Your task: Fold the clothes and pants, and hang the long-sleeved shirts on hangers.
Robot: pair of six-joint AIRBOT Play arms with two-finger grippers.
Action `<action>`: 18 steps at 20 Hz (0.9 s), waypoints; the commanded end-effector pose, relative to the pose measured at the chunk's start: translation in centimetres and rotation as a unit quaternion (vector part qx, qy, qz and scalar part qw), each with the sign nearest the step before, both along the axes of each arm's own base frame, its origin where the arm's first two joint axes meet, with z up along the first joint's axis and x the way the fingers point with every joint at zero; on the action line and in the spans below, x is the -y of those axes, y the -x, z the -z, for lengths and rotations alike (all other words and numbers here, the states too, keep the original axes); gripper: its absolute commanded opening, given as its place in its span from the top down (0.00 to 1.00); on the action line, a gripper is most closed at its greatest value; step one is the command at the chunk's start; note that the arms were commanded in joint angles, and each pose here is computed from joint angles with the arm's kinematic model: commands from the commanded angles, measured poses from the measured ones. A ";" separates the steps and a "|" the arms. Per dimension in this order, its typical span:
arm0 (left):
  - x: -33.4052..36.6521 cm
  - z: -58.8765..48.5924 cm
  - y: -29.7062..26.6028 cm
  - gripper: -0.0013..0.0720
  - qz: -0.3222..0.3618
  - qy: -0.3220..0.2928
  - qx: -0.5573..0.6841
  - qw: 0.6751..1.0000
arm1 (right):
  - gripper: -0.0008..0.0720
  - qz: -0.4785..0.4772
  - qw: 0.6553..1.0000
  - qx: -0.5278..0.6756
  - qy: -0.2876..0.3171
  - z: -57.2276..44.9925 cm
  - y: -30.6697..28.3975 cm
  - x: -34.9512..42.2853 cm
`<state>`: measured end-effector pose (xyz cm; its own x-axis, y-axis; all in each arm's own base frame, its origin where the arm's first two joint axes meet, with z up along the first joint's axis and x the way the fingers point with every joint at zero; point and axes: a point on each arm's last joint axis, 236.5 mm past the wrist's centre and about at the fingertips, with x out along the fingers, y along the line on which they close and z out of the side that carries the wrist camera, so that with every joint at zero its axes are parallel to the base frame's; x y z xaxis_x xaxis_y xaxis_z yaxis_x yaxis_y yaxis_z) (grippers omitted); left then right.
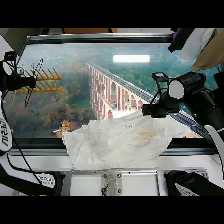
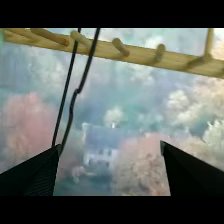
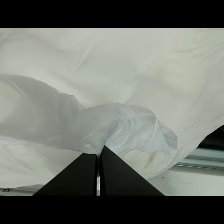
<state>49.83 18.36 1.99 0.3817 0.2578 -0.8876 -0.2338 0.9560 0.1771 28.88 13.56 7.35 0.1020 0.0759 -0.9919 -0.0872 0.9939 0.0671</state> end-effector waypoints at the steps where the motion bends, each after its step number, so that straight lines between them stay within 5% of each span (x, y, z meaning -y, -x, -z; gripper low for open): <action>1: -3.7 4.2 -2.3 0.03 -0.009 -0.007 -0.013 1.000 | 0.97 0.000 1.000 0.000 0.000 0.0 0.0 0.0; 18: -7.3 14.2 -2.1 0.04 -0.020 0.008 -0.065 0.998 | 0.97 0.000 1.000 0.000 0.000 0.0 0.0 0.0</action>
<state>52.19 25.52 -11.13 0.2644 0.2623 -0.9281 -0.2484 0.9484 0.1973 28.88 13.56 7.32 0.1006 0.0753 -0.9921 -0.0871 0.9940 0.0666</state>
